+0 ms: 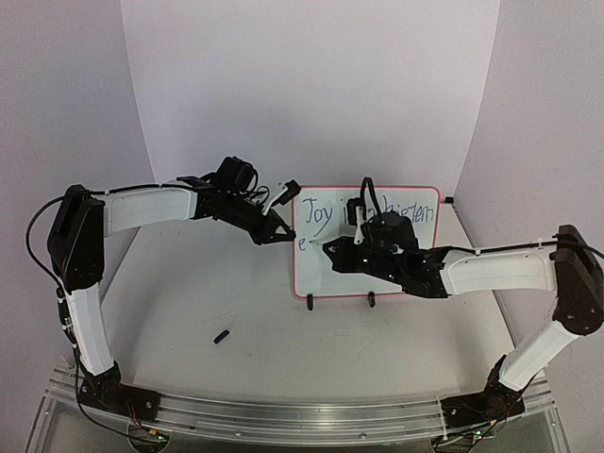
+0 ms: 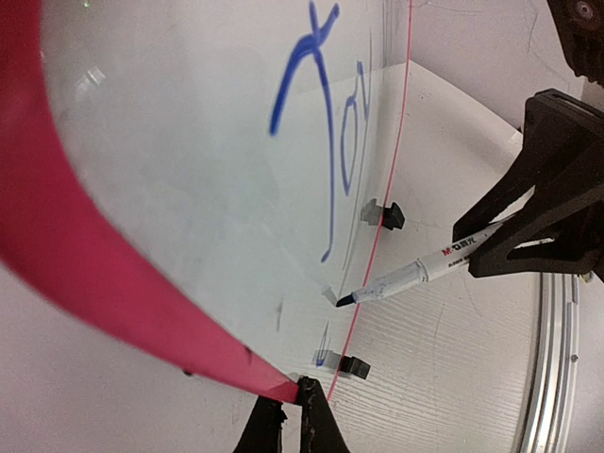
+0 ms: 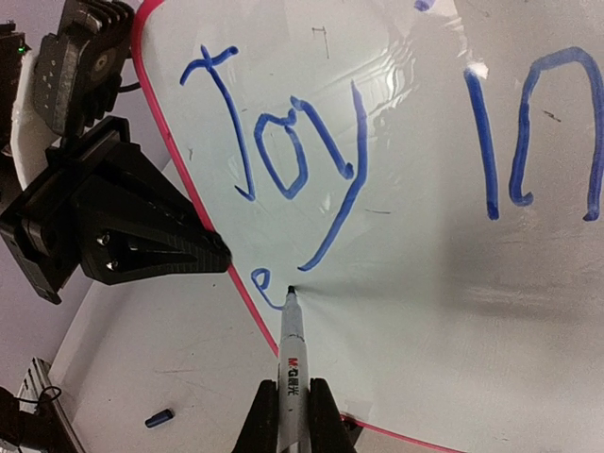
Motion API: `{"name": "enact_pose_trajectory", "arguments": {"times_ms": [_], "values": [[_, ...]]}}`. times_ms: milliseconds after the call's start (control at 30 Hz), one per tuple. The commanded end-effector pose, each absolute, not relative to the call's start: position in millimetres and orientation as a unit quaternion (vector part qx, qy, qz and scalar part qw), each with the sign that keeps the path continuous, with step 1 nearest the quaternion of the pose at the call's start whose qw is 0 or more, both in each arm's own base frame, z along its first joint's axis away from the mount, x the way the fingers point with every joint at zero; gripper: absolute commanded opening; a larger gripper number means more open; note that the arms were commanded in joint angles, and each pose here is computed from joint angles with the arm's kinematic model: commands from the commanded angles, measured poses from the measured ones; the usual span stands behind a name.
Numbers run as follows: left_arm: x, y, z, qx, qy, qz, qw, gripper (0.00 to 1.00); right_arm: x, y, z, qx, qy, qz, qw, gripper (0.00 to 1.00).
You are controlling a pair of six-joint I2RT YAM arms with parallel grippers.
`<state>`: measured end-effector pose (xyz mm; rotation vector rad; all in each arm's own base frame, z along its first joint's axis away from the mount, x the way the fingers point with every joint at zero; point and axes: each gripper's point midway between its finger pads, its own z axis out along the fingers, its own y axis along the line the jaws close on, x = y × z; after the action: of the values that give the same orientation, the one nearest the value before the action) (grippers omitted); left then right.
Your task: Write a sentence on the whiteboard
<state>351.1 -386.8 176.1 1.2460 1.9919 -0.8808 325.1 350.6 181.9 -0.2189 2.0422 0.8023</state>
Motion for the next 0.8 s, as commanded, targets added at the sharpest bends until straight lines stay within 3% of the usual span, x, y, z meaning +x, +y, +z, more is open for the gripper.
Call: {"name": "enact_pose_trajectory", "arguments": {"times_ms": [0,533,767], "values": [[327,-374,137,0.501,0.777,-0.291,0.246,0.00,338,354,194,-0.074,0.818,0.323,0.471,0.00],[327,-374,138,0.501,0.777,-0.291,0.246,0.00,327,344,159,-0.066,0.842,0.310,0.437,0.00],[327,-374,138,0.501,0.777,-0.290,0.247,0.00,332,347,169,-0.064,0.835,0.312,0.448,0.00]]}}
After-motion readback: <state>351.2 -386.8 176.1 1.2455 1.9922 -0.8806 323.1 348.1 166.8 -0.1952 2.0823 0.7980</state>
